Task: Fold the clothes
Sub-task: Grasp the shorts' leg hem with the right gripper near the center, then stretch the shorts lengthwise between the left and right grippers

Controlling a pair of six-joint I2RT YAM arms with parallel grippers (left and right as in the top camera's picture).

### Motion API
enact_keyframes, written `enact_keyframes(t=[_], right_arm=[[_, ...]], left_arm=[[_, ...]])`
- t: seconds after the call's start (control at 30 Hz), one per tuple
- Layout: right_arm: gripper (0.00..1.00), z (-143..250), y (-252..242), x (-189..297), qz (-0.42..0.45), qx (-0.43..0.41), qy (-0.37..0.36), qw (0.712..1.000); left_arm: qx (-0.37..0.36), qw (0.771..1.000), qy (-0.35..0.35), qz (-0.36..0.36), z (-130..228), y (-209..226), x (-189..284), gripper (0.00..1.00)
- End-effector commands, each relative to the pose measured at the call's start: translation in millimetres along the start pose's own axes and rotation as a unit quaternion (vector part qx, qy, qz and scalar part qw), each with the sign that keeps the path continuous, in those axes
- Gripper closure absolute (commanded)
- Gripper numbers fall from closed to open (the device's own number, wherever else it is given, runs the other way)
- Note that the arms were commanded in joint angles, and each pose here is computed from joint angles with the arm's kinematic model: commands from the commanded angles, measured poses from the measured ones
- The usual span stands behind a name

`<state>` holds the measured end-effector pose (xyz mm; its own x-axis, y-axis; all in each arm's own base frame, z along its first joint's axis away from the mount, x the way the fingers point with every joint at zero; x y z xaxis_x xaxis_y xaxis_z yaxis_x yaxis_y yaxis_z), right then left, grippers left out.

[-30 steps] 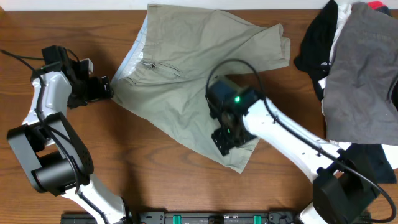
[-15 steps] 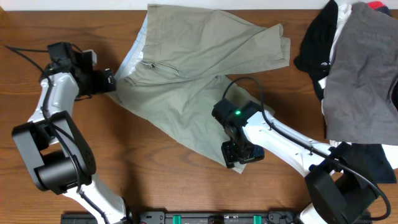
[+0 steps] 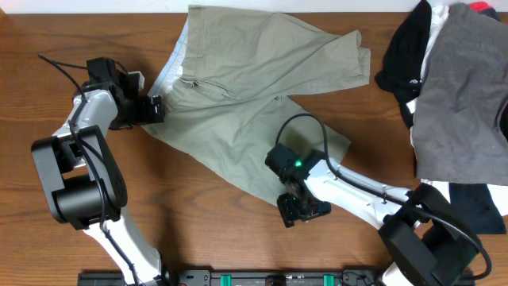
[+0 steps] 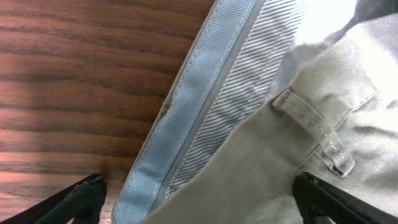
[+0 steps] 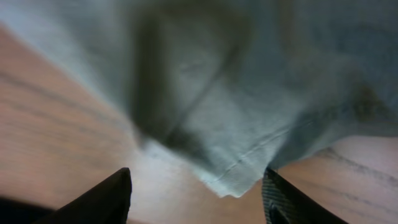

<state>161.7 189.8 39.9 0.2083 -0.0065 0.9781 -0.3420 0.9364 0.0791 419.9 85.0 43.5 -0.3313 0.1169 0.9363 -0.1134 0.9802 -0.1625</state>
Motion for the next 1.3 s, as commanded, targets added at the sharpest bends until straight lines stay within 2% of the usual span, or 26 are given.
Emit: enact_keyframes(t=[0.0, 0.1, 0.17, 0.27, 0.33, 0.37, 0.4, 0.43, 0.5, 0.73, 1.07, 1.27], right_arm=[[0.39, 3.7, -10.1, -7.0, 0.028, -0.023, -0.012, 0.999], [0.47, 3.1, -16.1, -15.5, 0.040, -0.041, -0.025, 0.998], [0.49, 1.7, -16.5, -20.1, 0.037, -0.043, -0.033, 0.998], [0.55, -0.1, -18.0, -24.4, 0.035, -0.048, -0.042, 0.997], [0.67, -2.7, -21.5, -24.5, 0.037, -0.058, -0.048, 0.996], [0.76, -4.3, -24.4, -24.0, 0.042, -0.068, -0.052, 0.995], [0.88, -6.3, -27.7, -23.3, 0.043, -0.078, -0.055, 0.995], [0.96, -7.9, -30.1, -22.6, 0.041, -0.087, -0.056, 0.994], [0.99, -10.9, -37.4, -20.5, 0.038, -0.111, -0.056, 0.991], [0.99, -18.6, -79.9, 21.1, 0.009, -0.203, -0.069, 0.977], [0.99, -26.6, -153.0, 129.3, -0.012, -0.233, -0.193, 0.953], [0.99, -20.4, -177.3, 143.3, -0.007, -0.250, -0.203, 0.947]], left_arm=[[0.013, 1.000, 0.022, 0.000, 10.6, 3.0, -14.2, 0.08], [0.032, 0.999, 0.025, -0.001, 11.8, 3.4, -16.0, 0.18], [0.038, 0.999, 0.025, -0.001, 11.8, 3.2, -15.9, 0.21], [0.044, 0.999, 0.026, -0.001, 12.1, 3.4, -15.9, 0.30], [0.047, 0.999, 0.027, -0.001, 12.5, 3.3, -15.8, 0.46], [0.051, 0.998, 0.028, -0.001, 12.9, 3.3, -15.8, 0.59], [0.056, 0.998, 0.030, -0.001, 13.5, 3.3, -15.7, 0.70], [0.060, 0.998, 0.032, -0.001, 14.5, 3.2, -15.7, 0.77], [0.067, 0.997, 0.037, -0.001, 16.7, 2.6, -14.0, 0.94], [0.103, 0.993, 0.049, -0.002, 22.5, -4.6, 18.6, 0.94], [0.155, 0.987, 0.038, -0.004, 39.7, -26.3, 116.7, 0.94], [0.158, 0.987, 0.040, -0.005, 62.1, -37.6, 162.6, 0.94]])
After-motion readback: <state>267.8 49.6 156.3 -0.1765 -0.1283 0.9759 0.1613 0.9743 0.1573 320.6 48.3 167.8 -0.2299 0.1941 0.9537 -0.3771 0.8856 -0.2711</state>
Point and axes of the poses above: each gripper's point midway between its finger pads, its own x axis back along the fingers, its own y axis along the line the jaws close on, z = x × y, the point moved 4 cm from there along x, back along the fingers, and after that the axes turned 3 degrees about x, right-handed, at the moved point
